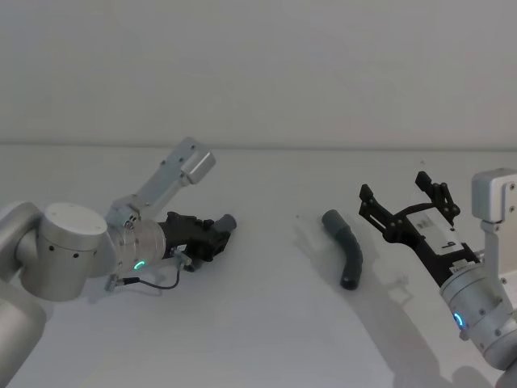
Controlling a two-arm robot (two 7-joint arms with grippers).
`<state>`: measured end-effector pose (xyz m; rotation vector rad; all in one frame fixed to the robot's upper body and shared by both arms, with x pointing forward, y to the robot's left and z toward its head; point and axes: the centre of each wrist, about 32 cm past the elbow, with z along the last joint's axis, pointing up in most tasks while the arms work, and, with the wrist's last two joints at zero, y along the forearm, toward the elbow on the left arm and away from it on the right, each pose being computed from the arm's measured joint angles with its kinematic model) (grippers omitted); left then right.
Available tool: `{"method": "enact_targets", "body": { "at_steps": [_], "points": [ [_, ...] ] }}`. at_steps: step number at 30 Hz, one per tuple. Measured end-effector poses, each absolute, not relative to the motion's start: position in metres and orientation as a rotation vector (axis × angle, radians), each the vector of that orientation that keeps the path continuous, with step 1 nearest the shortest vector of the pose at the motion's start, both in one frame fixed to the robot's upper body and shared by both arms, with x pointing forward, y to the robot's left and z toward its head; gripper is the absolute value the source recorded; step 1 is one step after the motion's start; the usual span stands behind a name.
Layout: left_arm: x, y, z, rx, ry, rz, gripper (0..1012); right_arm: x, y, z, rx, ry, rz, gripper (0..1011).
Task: Use both hands to pick up one end of the pipe from the table, align the ends, and insert them.
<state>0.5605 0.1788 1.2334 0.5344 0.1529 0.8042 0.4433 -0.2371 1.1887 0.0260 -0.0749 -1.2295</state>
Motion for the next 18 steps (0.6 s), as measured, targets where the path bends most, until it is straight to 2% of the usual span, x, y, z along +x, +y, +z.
{"method": "enact_targets", "body": {
  "at_steps": [10, 18],
  "points": [
    [0.5605, 0.1788, 1.2334, 0.534, 0.153, 0.804, 348, 0.4424, -0.2377, 1.1903, 0.009, -0.069, -1.223, 1002],
    [0.5605, 0.1788, 1.2335, 0.534, 0.153, 0.804, 348, 0.4401, -0.2414, 1.1965, -0.068, -0.041, -1.199, 1001]
  ]
}}
